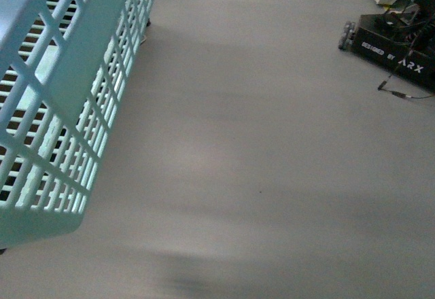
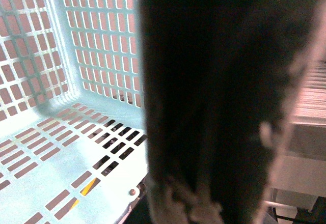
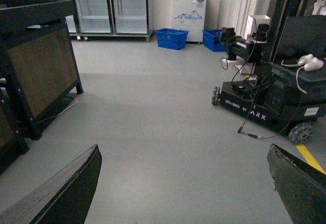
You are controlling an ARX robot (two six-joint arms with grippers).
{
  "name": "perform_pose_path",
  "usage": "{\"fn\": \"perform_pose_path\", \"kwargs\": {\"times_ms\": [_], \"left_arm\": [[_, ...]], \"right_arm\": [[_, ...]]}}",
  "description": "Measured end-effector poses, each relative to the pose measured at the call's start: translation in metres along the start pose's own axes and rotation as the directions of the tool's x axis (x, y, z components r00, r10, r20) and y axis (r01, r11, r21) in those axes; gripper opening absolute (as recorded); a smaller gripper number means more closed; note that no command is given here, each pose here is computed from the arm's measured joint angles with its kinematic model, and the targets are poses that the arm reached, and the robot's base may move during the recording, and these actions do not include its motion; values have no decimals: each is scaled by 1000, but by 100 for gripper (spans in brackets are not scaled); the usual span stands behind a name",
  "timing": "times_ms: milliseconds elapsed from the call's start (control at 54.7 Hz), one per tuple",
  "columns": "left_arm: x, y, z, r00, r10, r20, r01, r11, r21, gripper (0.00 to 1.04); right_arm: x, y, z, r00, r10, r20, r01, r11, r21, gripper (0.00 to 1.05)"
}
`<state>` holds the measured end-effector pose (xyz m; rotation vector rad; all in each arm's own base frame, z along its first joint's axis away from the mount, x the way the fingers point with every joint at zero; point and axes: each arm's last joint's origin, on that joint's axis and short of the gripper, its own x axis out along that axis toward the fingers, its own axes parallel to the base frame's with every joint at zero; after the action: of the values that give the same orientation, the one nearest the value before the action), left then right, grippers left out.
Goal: Pick mango and avocado into basket
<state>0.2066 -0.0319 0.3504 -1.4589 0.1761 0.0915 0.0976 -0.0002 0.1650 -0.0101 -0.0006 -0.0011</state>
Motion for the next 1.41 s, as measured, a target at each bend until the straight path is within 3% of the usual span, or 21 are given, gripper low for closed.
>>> {"fn": "perform_pose_path", "kwargs": {"times_ms": [1408], "left_arm": [[-1, -1, 0, 1000, -3, 1, 3, 1000, 0, 7]], "right_arm": [[0, 0, 0, 1000, 0, -1, 0, 1000, 0, 97]]}}
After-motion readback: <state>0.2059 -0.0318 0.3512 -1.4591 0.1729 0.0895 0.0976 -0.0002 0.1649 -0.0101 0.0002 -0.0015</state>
